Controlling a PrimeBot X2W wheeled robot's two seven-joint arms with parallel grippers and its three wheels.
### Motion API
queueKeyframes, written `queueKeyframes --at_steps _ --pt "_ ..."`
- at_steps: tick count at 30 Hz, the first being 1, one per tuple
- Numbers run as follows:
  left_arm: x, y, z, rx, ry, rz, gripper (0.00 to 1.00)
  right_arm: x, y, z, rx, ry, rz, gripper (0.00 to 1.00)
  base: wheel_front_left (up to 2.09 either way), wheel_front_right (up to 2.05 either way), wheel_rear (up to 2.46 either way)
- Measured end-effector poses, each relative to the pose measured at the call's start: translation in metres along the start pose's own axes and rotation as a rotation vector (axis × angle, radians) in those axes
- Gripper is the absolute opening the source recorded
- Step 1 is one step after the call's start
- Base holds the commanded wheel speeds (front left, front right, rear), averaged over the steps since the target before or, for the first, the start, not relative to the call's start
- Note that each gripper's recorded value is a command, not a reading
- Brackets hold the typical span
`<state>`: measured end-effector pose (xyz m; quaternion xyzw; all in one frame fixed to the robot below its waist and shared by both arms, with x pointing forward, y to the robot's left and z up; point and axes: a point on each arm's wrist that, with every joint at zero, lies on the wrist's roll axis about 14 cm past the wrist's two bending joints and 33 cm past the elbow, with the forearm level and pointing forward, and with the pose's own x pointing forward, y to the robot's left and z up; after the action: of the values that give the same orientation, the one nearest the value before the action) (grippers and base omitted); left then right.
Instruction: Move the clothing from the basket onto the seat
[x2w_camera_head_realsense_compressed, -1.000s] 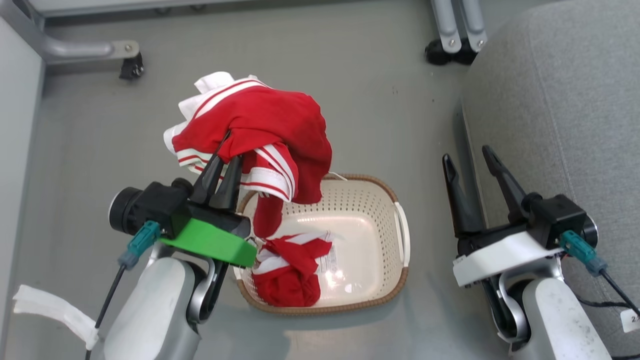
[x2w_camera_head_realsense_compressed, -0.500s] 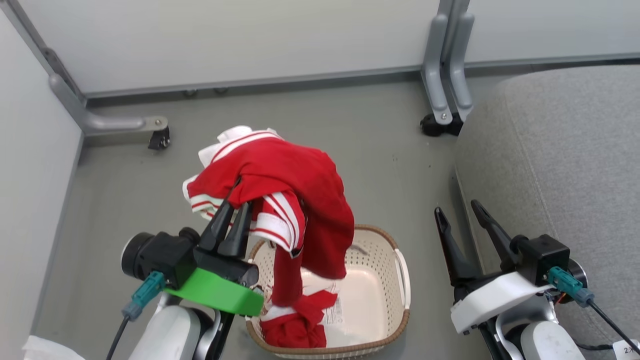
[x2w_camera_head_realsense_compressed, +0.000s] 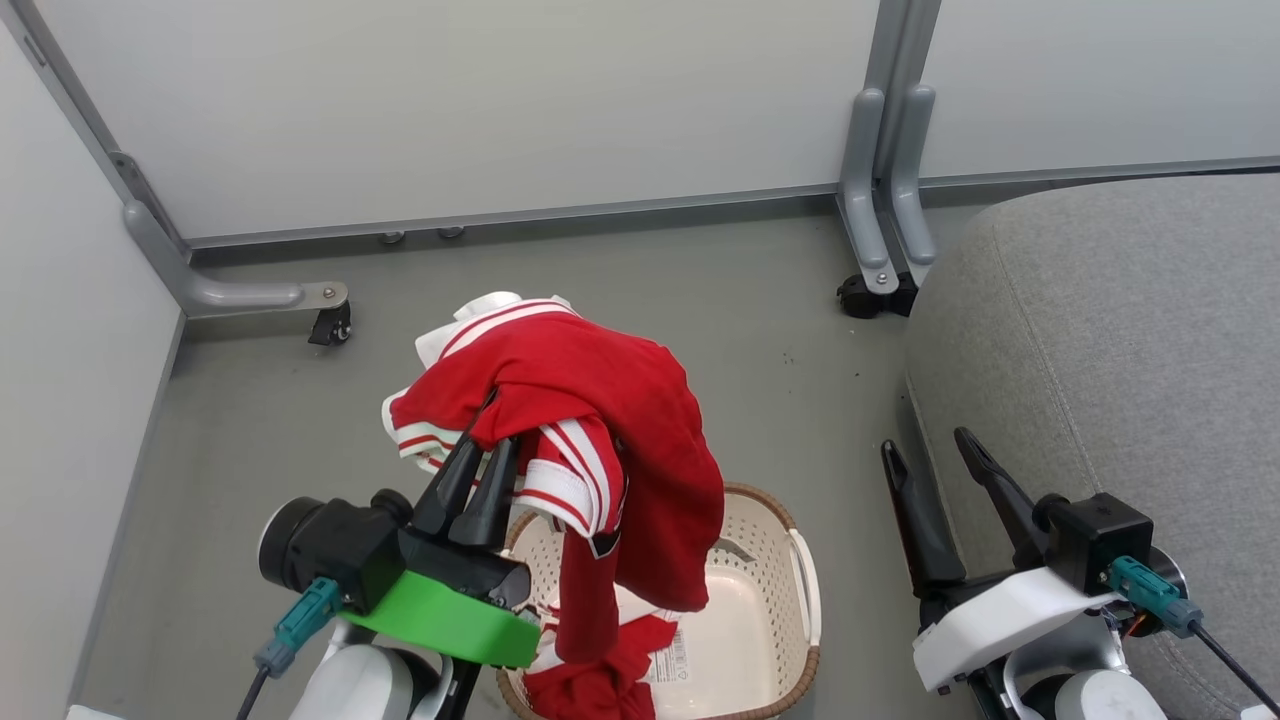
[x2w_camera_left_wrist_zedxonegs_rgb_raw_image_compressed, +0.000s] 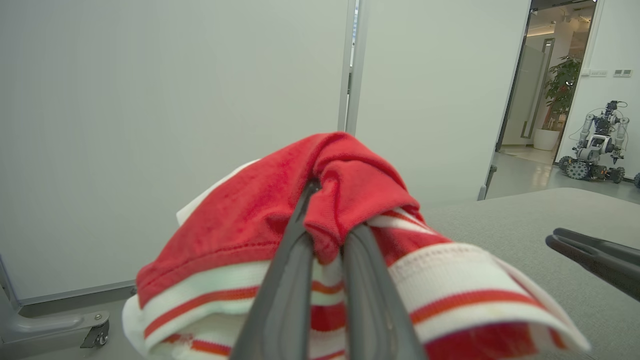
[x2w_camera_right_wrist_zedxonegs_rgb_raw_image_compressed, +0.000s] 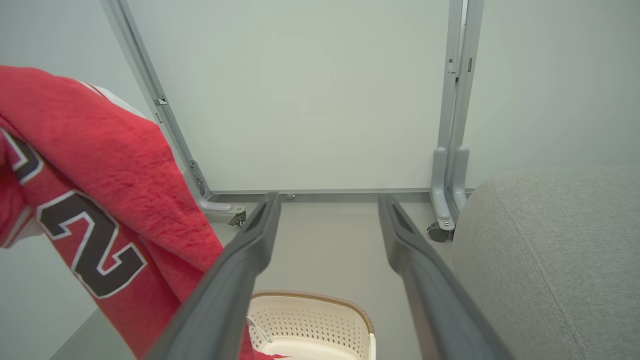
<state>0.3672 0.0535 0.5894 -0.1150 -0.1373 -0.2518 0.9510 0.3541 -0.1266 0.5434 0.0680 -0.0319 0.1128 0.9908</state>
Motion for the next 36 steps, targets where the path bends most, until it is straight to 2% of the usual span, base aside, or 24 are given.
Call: queueKeyframes --at_steps 14,18,26,30,36 --pt "0.000 0.001 0.001 -0.002 -0.005 0.003 0.00 0.004 0.011 -0.003 0.006 0.014 0.033 1.00 0.00 0.00 0.00" --pt "-0.001 0.002 0.001 -0.003 -0.003 0.006 0.00 0.012 0.042 -0.003 0.020 0.018 0.132 1.00 0.00 0.00 0.00" --pt "-0.003 0.000 -0.004 -0.008 0.013 0.006 0.00 0.012 0.150 -0.024 0.104 0.103 0.470 1.00 0.00 0.00 0.00" --pt "-0.003 0.001 -0.003 -0.008 0.010 0.012 0.00 0.014 0.165 -0.035 0.101 0.131 0.521 1.00 0.00 0.00 0.00" --pt "-0.003 0.000 -0.004 -0.013 0.012 0.010 0.00 0.028 0.166 -0.044 0.073 0.142 0.540 1.00 0.00 0.00 0.00"
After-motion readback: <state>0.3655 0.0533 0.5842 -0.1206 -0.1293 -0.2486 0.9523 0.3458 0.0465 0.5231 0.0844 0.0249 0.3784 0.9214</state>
